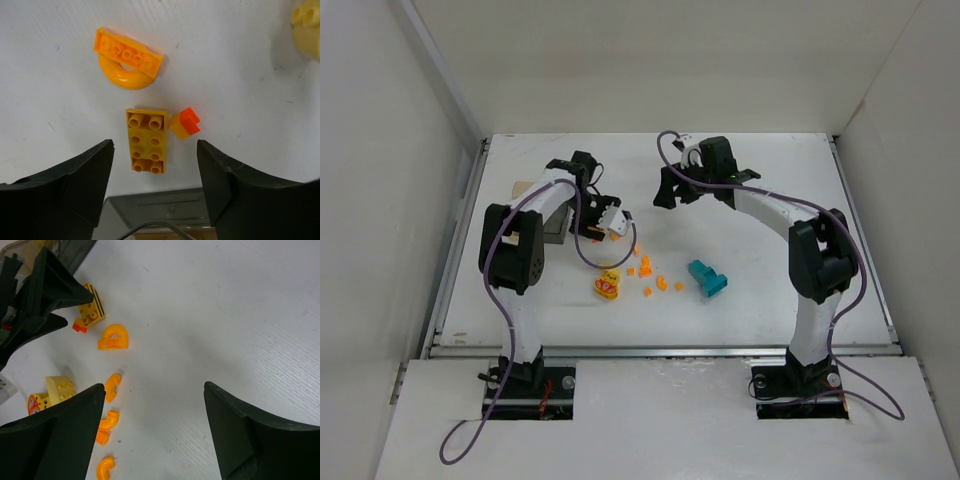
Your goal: Sort the legos into containers by color
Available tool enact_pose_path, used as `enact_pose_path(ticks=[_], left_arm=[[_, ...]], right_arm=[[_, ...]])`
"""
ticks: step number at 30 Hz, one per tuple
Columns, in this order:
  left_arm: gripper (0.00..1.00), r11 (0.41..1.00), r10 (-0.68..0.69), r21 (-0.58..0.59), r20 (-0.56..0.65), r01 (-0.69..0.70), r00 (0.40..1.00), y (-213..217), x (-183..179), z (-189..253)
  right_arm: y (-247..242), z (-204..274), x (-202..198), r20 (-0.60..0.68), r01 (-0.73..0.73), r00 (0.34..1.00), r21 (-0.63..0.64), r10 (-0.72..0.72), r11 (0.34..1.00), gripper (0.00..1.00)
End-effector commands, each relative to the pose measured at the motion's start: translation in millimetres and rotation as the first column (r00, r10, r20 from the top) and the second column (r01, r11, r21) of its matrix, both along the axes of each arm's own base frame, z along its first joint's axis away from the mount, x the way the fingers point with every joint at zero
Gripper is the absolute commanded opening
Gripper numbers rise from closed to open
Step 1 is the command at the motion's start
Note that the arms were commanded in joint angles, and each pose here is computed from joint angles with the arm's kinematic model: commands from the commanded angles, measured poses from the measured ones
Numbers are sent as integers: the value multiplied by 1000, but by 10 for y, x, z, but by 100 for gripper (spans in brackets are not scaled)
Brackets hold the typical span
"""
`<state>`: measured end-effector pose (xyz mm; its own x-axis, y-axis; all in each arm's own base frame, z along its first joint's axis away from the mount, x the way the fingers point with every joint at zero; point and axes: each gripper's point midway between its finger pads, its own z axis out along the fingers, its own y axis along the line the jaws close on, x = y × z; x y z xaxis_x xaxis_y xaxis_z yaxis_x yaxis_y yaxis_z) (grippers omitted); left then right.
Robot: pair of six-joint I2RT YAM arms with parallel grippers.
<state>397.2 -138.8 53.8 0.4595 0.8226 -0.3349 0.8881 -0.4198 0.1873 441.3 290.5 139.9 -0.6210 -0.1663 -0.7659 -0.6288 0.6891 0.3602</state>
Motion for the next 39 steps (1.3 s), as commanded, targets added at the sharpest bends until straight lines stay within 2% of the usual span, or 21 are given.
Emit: enact_pose_path(ticks=[1, 2, 7, 9, 10, 14, 15, 16, 20, 22, 24, 25, 27, 28, 29, 30, 31, 33, 34, 35, 39], left_arm=[[62, 998, 35, 54, 1, -35, 999, 133, 11, -110], [58, 997, 36, 63, 4, -36, 999, 151, 11, -134], [57, 994, 57, 92, 13, -58, 998, 230, 91, -254], [50, 993, 59, 102, 17, -60, 998, 244, 114, -288], [41, 993, 59, 102, 17, -60, 998, 244, 114, -289], [20, 995, 64, 70, 4, -64, 998, 187, 95, -286], [7, 996, 64, 66, 17, -65, 998, 178, 128, -281], [2, 996, 64, 63, 24, -65, 998, 174, 141, -300], [0, 988, 151, -19, 21, -151, 988, 93, 168, -110], [0, 964, 231, -130, -12, -230, 973, -47, 197, 124], [0, 866, 418, -291, -22, -406, 908, -47, 534, 557], [0, 699, 570, -387, -206, -601, 795, -128, 551, 846], [0, 459, 666, -507, -347, -729, 660, 155, 829, 1274], [0, 367, 655, -520, -444, -771, 612, 206, 818, 1401], [0, 208, 674, -473, -565, -856, 476, 314, 802, 1543], [0, 117, 690, -467, -597, -877, 410, 552, 849, 1521], [0, 58, 701, -451, -617, -891, 358, 662, 844, 1530], [0, -87, 769, -404, -608, -911, 197, 1004, 832, 1451], [0, -111, 796, -401, -584, -909, 160, 1081, 832, 1417], [0, -169, 841, -403, -535, -899, 82, 1301, 857, 1373], [0, -218, 912, -409, -408, -886, -36, 1621, 839, 1249]], right_arm=[[54, 338, 65, 97, -36, 995, 49, 31, 998, 85], [54, 338, 65, 97, -36, 995, 49, 31, 998, 85], [6, 300, 76, 89, -26, 996, 46, 22, 999, 85], [6, 299, 76, 89, -26, 996, 46, 22, 999, 85], [6, 299, 76, 89, -26, 996, 46, 22, 999, 85], [-3, 307, 55, 89, -26, 996, 46, 22, 999, 85], [-3, 307, 55, 89, -26, 996, 46, 22, 999, 85], [-3, 307, 55, 89, -26, 996, 46, 22, 999, 85], [-3, 307, 55, 89, -26, 996, 46, 22, 999, 85], [-6, 354, 50, 97, -27, 995, 49, 22, 998, 85], [-20, 395, 59, 108, -18, 994, 47, 13, 999, 85], [-38, 346, 52, 100, -10, 995, 39, 6, 999, 85], [-38, 346, 52, 100, -10, 995, 39, 6, 999, 85], [-38, 346, 52, 100, -10, 995, 39, 6, 999, 85], [-35, 347, 50, 93, -5, 996, 44, 1, 999, 85], [-35, 347, 50, 93, -5, 996, 44, 1, 999, 85], [-35, 347, 50, 93, -5, 996, 44, 1, 999, 85], [-35, 347, 50, 93, -5, 996, 44, 1, 999, 85], [-35, 347, 50, 93, -5, 996, 44, 1, 999, 85], [-35, 347, 50, 93, -5, 996, 44, 1, 999, 85], [-26, 339, 71, 93, -5, 996, 44, 1, 999, 85]])
